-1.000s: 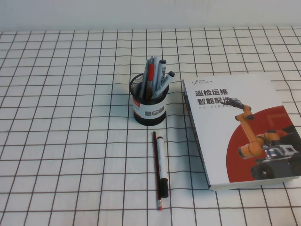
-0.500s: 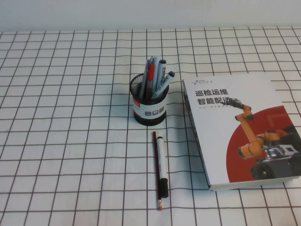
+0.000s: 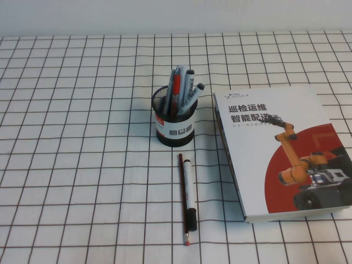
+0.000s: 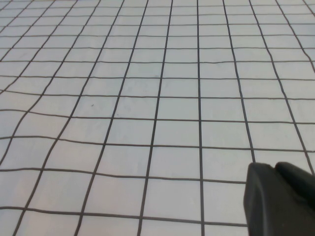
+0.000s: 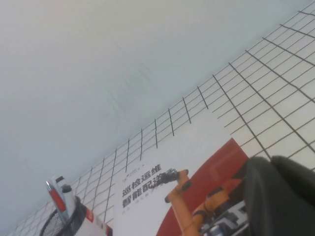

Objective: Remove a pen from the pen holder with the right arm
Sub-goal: 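Take a marker out of the pen holder and lay it on the table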

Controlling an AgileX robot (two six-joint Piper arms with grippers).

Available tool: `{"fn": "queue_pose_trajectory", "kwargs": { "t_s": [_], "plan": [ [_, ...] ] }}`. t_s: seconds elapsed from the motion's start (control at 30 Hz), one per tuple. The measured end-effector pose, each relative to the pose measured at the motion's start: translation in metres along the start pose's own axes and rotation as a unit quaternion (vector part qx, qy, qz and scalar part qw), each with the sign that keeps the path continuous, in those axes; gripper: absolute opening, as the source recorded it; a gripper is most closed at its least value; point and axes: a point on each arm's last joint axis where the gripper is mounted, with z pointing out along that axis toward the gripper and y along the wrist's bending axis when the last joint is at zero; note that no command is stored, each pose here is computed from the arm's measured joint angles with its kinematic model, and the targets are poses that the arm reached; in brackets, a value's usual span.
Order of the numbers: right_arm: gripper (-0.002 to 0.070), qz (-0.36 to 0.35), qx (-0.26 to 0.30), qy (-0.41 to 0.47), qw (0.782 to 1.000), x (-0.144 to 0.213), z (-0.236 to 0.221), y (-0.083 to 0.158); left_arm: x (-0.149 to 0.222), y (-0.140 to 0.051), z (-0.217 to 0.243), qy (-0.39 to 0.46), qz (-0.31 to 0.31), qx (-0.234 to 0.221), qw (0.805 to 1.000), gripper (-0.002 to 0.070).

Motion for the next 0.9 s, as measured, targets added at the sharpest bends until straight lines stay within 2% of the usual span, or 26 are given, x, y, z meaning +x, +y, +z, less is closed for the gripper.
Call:
{"fn": "queue_pose_trajectory", "kwargs": {
  "t_s": [0.33,0.47,0.63,0.77,0.9],
  "plan": [
    [-0.0016,0.063,-0.01,0.011,0.998,0.001,0.0,0.003,0.0,0.0,0.0,0.0,0.0,0.0,1.0,-0.0003],
    [-0.0016,0.061,-0.031,0.035,0.997,-0.012,-0.002,0.021,0.0,0.0,0.0,0.0,0.0,0.0,1.0,-0.0003],
    [-0.0016,0.022,-0.038,0.103,0.994,-0.038,0.01,0.053,0.0,0.0,0.0,0.0,0.0,0.0,1.0,-0.0003],
    [-0.0016,-0.027,-0.043,0.18,0.982,-0.056,0.029,0.077,0.0,0.0,0.0,0.0,0.0,0.0,1.0,-0.0003],
    [-0.0016,-0.06,-0.036,0.235,0.969,-0.068,0.057,0.089,0.0,0.0,0.0,0.0,0.0,0.0,1.0,-0.0003]
  ]
}}
